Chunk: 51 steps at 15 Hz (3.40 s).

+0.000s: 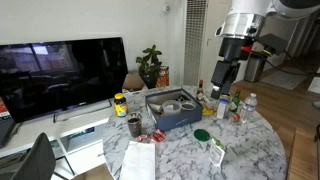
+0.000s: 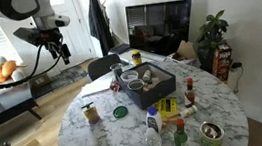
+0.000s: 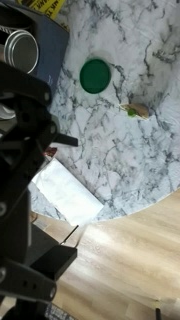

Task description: Pick up the clear cup and silver cup together from the blue box and put them on the table, pick up the silver cup and put it in the clear cup, pick up the white packet with a green lid and put it in the silver cup

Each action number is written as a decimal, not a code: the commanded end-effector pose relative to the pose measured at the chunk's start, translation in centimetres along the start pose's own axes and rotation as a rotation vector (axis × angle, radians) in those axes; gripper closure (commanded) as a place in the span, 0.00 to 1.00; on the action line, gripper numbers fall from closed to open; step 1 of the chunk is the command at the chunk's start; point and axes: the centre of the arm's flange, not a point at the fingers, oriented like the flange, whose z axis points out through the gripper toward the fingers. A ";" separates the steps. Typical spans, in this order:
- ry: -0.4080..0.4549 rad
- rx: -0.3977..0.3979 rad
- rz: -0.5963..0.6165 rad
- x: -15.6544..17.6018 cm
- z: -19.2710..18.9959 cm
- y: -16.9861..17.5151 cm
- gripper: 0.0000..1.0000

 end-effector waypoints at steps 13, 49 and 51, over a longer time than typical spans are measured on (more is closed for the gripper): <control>0.043 -0.219 0.244 9.2 4.7 6.9 0.00; 0.029 -0.188 0.793 28.1 23.5 20.2 0.65; 0.036 -0.194 0.804 28.2 23.8 20.6 0.55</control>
